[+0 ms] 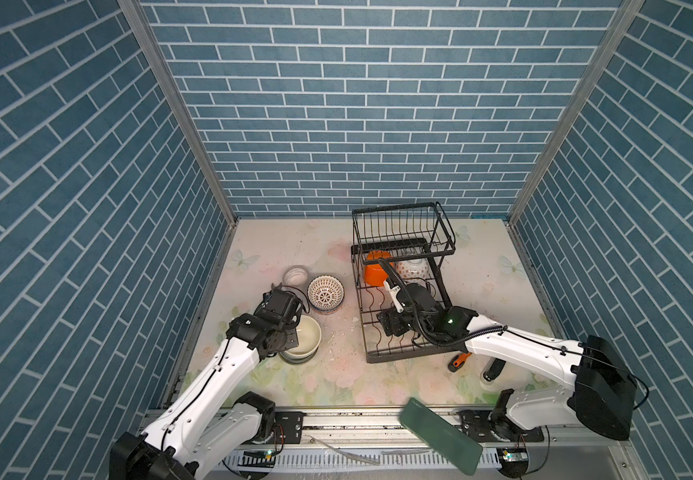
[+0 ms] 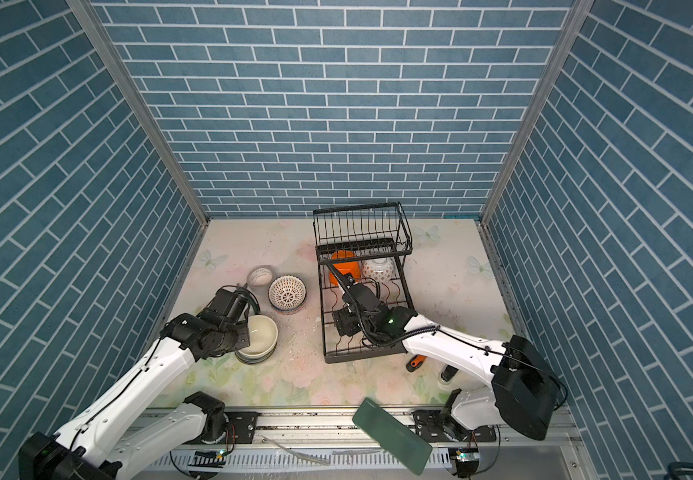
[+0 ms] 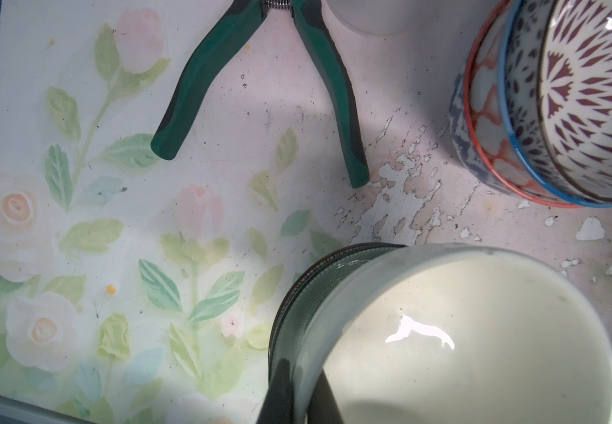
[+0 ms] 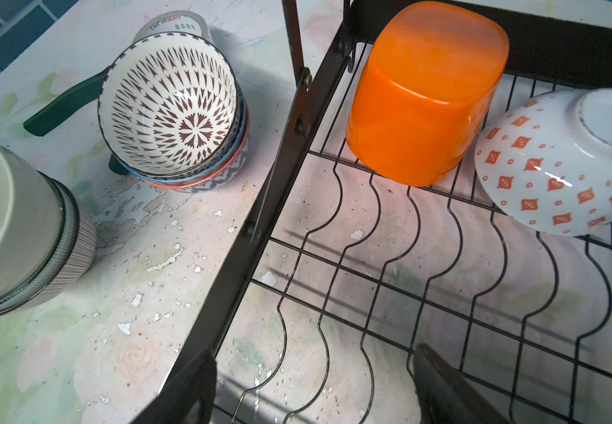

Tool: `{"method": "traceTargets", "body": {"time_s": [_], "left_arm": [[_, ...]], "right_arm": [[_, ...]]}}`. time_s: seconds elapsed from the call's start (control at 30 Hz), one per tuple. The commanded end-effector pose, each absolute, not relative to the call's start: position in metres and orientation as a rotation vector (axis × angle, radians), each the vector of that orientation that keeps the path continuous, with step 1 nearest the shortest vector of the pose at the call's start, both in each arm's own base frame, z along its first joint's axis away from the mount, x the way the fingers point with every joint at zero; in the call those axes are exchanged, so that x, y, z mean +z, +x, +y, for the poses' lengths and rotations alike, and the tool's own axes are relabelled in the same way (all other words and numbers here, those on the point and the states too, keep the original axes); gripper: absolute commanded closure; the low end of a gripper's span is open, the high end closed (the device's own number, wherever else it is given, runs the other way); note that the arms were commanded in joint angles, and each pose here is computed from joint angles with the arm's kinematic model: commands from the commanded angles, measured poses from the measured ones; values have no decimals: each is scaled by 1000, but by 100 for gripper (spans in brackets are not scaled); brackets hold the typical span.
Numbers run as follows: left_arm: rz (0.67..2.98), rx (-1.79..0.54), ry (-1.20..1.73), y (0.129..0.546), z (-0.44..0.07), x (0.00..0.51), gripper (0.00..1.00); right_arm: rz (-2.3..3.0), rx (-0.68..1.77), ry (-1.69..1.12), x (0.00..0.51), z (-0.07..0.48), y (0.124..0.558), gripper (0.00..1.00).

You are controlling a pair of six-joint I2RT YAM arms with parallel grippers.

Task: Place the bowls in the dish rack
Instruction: 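Lift the white bowl off the green-striped bowl with the left gripper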

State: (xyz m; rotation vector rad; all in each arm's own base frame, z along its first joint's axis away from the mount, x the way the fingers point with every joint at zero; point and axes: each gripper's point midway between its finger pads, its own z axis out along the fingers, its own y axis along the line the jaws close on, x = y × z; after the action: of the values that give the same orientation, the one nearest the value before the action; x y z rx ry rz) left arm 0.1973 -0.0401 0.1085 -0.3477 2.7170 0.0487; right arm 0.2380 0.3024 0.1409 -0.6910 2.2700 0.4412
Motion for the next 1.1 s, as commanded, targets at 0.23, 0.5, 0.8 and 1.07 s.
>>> {"method": "traceTargets", "body": {"time_s": [0.23, 0.5, 0.8, 1.07], "left_arm": [[2639, -44, -314, 209, -49, 131, 100], [2587, -72, -290, 208, -48, 152, 100], [2557, -174, -268, 210, -60, 167, 100], [2532, -239, -202, 223, -85, 181, 100]], "right_arm": [[2225, 491, -697, 163, 317, 239, 16], [2204, 514, -709, 175, 326, 237, 17], [2181, 529, -761, 194, 345, 232, 17], [2165, 501, -801, 231, 357, 226, 18]]}}
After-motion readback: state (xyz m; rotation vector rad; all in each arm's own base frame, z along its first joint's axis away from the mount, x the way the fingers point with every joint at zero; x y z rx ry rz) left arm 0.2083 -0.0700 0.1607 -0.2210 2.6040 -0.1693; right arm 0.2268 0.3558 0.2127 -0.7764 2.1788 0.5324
